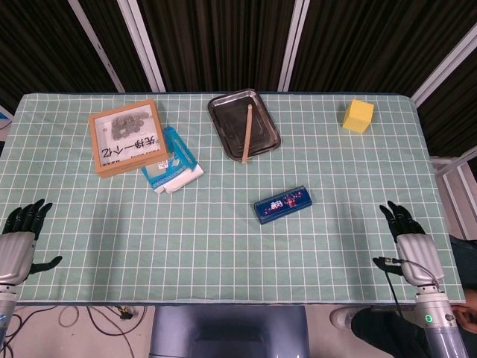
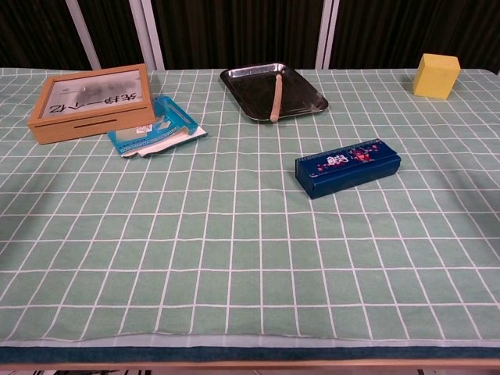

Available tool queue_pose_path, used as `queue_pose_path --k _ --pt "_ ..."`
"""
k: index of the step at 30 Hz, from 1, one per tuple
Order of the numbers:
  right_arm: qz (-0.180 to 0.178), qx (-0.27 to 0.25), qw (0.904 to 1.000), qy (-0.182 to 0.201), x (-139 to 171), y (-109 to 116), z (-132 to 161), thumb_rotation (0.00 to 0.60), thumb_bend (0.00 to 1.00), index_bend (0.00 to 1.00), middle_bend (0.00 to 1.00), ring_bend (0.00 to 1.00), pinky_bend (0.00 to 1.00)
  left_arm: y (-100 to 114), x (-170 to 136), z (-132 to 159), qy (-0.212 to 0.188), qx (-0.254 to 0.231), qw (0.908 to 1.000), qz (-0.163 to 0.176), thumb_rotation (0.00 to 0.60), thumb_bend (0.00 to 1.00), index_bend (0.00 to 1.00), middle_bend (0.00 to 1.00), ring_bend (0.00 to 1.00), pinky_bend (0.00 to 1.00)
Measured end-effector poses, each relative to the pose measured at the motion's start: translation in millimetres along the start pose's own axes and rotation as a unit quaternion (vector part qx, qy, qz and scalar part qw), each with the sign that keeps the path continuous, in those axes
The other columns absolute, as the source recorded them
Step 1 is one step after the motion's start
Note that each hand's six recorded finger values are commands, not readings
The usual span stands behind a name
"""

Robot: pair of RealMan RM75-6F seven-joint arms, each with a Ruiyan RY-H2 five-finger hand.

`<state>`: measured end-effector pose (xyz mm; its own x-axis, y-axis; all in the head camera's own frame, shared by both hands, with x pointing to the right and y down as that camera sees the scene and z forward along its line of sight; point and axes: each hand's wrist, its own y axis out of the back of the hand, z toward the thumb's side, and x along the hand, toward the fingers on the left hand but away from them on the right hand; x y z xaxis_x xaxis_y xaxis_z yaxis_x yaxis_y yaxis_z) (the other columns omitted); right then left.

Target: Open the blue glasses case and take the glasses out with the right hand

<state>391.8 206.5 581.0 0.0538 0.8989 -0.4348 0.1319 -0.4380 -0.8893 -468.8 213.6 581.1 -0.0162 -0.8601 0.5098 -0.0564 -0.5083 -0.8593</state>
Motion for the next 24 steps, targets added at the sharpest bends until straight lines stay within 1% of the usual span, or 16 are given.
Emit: queue_pose_path --k 5,9,13,18,22,24 --pt "0.009 0.001 0.9998 0.015 -12.0 1.8 11.5 0.600 0.10 0.00 0.00 0.00 0.24 -0.7 0.7 -0.2 0.002 -0.002 1.0000 -0.001 0.600 0.07 0.00 0.00 0.00 0.00" --pt "0.026 0.011 0.9988 0.039 -30.1 1.6 28.4 0.600 0.11 0.00 0.00 0.00 0.23 -1.2 1.4 -0.4 0.004 -0.003 1.0000 -0.003 0.600 0.07 0.00 0.00 0.00 0.00" --pt "0.051 0.012 0.9965 0.065 -56.3 0.8 54.6 0.600 0.13 0.00 0.00 0.00 0.24 -2.0 2.4 0.3 0.004 -0.004 1.0000 -0.005 0.600 0.06 0.00 0.00 0.00 0.00" --pt "0.061 0.008 0.9943 0.087 -88.2 2.7 89.3 0.600 0.15 0.00 0.00 0.00 0.24 -4.4 4.5 0.7 0.005 -0.005 0.9999 -0.011 0.600 0.07 0.00 0.00 0.00 0.00" --pt "0.080 0.017 0.9915 0.101 -108.7 -5.2 113.9 0.600 0.15 0.00 0.00 0.00 0.24 -5.7 6.5 -0.4 0.009 -0.007 0.9998 -0.016 0.600 0.07 0.00 0.00 0.00 0.00" --pt "0.090 0.021 0.9902 0.104 -115.9 -9.9 121.4 0.600 0.15 0.00 0.00 0.00 0.24 -6.0 7.1 -0.9 0.010 -0.010 0.9997 -0.018 0.600 0.06 0.00 0.00 0.00 0.00"
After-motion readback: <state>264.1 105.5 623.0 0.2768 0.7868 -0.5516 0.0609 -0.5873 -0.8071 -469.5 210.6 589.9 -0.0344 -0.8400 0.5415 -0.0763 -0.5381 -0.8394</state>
